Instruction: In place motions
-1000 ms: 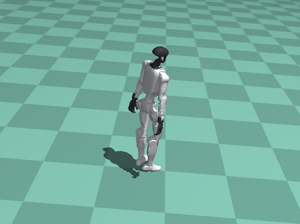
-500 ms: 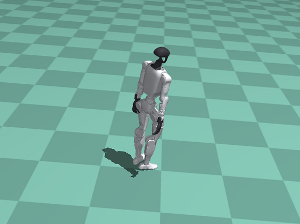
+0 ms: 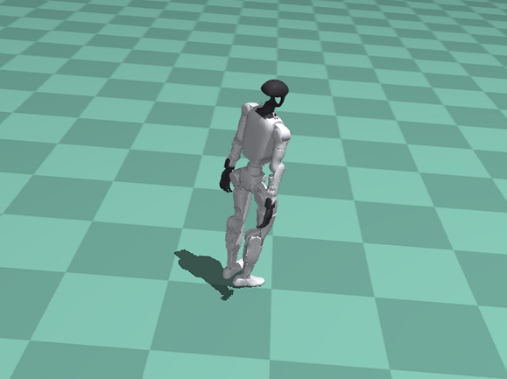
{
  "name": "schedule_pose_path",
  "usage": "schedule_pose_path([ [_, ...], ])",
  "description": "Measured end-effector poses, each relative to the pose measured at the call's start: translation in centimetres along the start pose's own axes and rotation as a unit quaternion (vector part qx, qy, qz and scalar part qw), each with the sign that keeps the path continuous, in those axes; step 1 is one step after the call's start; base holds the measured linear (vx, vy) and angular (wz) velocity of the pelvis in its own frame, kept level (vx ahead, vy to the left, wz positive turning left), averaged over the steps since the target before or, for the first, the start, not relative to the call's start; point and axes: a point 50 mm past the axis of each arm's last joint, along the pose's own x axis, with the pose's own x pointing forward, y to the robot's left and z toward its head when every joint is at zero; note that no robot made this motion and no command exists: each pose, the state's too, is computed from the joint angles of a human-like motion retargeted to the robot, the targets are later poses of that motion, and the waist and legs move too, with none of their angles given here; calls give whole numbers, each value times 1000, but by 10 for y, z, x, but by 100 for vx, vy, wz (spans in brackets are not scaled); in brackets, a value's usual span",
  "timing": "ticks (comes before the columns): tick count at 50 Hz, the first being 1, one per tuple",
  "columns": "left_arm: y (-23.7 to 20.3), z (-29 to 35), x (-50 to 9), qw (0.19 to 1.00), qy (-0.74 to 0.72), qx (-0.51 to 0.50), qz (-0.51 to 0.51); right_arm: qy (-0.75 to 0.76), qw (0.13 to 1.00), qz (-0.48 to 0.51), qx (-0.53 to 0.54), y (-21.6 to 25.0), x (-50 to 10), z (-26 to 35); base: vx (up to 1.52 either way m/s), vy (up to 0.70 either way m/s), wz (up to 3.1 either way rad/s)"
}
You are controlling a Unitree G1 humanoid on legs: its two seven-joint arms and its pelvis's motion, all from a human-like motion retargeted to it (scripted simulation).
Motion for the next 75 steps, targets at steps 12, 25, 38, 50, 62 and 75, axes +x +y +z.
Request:
schedule_pose_path([
  [12,0,5,-1,1000,-10,0,2,3,1000,-9,2,-2,0,-3,0,0,0],
  [25,2,16,-4,999,-29,16,11,-3,1000,3,-9,-5,0,2,0,0,0],
  [38,3,13,-4,1000,-21,16,10,26,998,50,-13,-2,0,-13,0,0,0],
  [50,3,2,-2,1000,-5,4,5,32,993,14,115,13,-1,-25,0,0,0],
  [62,3,2,-1,1000,-2,12,6,24,970,-8,243,18,-1,-19,0,0,0],
  [75,1,5,-1,1000,-7,22,7,3,897,-51,440,22,-2,-7,0,0,0],
])
